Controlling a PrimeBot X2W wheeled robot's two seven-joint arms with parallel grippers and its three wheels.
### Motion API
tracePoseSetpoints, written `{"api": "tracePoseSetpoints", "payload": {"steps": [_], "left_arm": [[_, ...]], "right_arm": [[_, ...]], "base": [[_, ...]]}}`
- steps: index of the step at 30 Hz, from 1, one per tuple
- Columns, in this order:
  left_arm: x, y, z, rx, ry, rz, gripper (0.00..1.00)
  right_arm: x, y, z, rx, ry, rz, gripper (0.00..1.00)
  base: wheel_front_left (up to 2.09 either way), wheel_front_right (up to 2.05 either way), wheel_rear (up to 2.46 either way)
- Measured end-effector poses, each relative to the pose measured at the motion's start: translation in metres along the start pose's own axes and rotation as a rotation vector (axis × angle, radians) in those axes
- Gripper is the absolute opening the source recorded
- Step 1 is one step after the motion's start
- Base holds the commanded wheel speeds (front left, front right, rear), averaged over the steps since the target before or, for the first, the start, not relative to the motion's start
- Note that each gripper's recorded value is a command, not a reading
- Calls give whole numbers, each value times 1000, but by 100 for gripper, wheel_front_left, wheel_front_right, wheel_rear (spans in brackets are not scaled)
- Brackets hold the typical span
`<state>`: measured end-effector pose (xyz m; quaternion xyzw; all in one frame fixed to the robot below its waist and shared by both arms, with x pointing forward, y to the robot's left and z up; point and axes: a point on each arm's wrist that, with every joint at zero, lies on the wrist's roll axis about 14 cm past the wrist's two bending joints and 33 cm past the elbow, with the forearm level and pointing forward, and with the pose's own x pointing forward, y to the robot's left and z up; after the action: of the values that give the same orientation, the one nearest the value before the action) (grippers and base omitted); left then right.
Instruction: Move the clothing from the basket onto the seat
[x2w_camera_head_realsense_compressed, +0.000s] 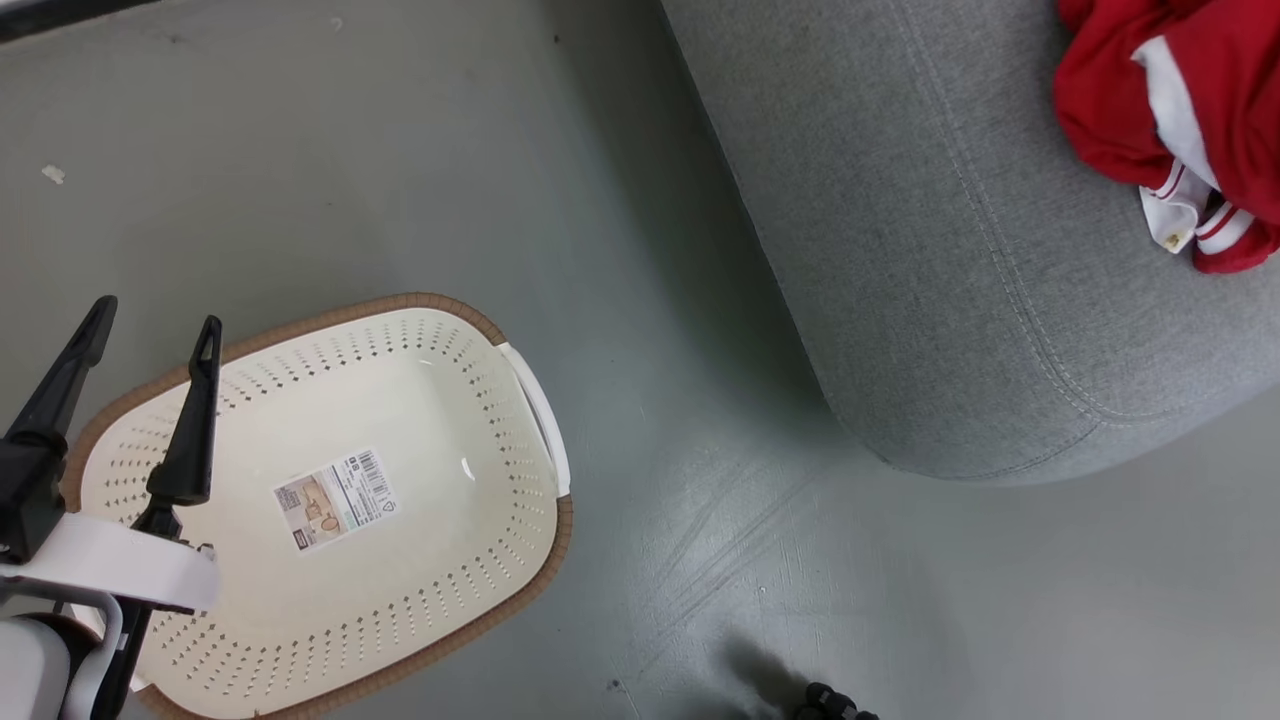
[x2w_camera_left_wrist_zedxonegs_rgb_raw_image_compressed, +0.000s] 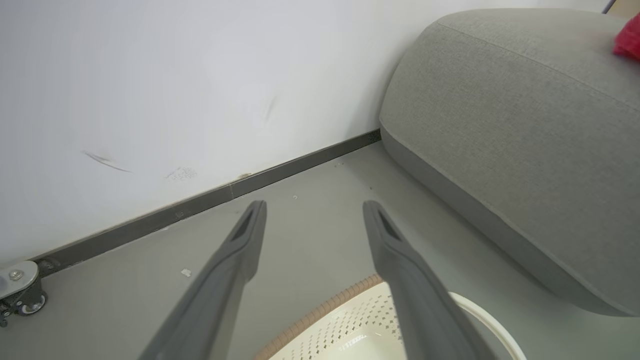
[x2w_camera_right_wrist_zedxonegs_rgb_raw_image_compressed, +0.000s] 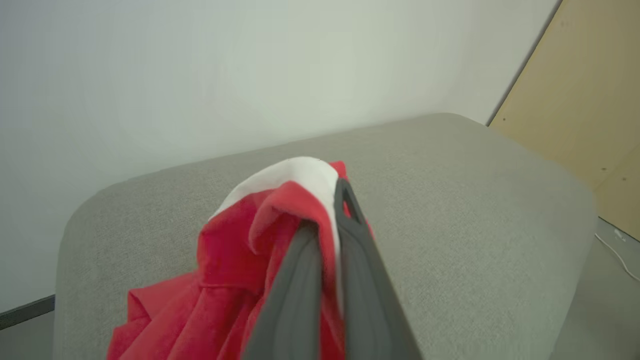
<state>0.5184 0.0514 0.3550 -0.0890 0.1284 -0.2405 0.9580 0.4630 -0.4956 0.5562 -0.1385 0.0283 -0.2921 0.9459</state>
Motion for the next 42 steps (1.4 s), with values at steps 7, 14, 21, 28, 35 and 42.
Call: {"api": "tracePoseSetpoints", "payload": {"steps": [7,14,21,28,35,42], "left_arm": [[1,2,-7,10,20,0,100],[3,0,-3,15,13,-3,100],[3,-2,3,20,-3,-6,100],[2,-7,11,20,-28,-5,100],[0,-13,18,13,-48,-7,100],[-4,-20,31,0,-92,-1,100]], "right_arm": [[-20,5,-68,121,193,-59,0],[-35,-9,-91,134,277,-107,72],[-38,-23,-82,154,245,-144,100],[-44,-37,-70,165,187,-181,100],[-56,-32,-68,165,159,-171,100],[-52,7,-47,140,92,-63,100]], "base": [[0,0,0],[0,0,0],[0,0,0],[0,0,0],[0,0,0],[0,0,0]]}}
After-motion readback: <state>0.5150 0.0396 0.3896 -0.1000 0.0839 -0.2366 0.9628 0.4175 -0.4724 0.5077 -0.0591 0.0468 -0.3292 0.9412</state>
